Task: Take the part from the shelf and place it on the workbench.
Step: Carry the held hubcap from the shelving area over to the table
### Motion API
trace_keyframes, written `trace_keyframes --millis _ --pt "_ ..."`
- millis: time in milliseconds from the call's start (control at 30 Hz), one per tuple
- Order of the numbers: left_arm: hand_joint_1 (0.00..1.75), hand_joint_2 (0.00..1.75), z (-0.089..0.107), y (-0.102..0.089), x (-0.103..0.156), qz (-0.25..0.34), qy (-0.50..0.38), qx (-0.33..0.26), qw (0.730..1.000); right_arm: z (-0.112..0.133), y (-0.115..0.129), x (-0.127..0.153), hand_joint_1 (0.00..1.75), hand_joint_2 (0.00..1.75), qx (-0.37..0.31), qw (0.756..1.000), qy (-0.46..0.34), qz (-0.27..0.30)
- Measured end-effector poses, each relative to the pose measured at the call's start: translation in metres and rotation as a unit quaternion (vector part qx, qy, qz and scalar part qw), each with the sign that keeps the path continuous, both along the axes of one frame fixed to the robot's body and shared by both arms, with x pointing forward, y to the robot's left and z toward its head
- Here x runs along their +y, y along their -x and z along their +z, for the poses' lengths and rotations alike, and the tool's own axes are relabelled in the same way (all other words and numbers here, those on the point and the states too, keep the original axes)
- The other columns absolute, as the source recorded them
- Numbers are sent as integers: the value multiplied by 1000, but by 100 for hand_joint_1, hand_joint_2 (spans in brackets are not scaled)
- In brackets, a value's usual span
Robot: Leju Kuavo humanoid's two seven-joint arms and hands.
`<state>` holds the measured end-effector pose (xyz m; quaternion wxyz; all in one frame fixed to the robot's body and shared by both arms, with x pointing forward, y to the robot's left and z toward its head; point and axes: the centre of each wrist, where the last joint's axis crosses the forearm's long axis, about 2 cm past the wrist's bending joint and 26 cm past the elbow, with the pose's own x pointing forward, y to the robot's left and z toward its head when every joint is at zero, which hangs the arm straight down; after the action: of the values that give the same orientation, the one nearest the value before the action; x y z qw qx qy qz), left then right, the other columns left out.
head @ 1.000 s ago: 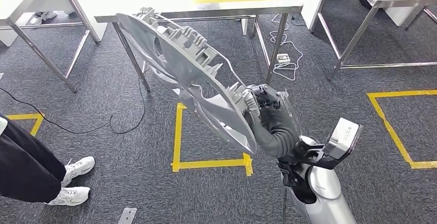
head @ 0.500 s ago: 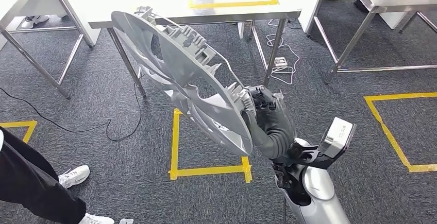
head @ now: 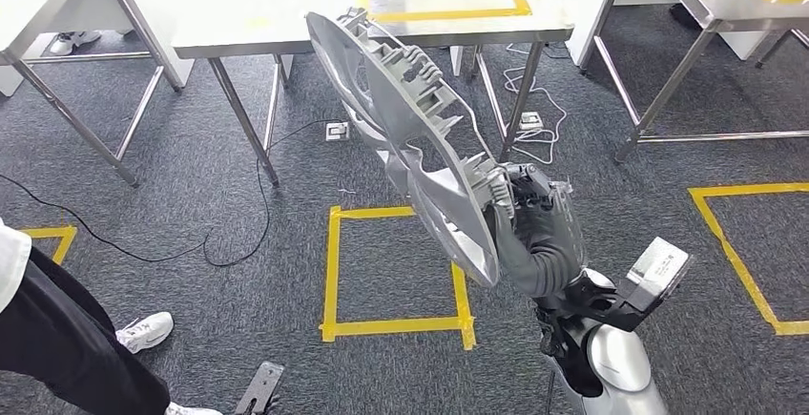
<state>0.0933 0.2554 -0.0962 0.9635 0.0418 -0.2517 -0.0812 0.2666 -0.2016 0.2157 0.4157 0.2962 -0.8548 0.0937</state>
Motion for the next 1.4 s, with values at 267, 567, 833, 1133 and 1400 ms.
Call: trace_keyframes --millis 267,567,833,1133,1400 --pt "0 175 -2 1 3 3 7 12 1000 7 -7 3 175 175 -12 1000 6 15" --pt "0 175 -3 1 5 6 -4 10 1000 9 -10 3 175 175 -14 1000 -2 18" --pt "0 175 -3 0 5 3 -4 11 1000 6 -8 1 175 175 -10 1000 -6 16" --pt "0 175 -4 1 8 1 -2 14 1000 11 -7 3 175 175 -15 999 -24 41" --pt "0 175 -4 3 10 3 -4 17 1000 11 -6 4 175 175 -14 998 -31 52"
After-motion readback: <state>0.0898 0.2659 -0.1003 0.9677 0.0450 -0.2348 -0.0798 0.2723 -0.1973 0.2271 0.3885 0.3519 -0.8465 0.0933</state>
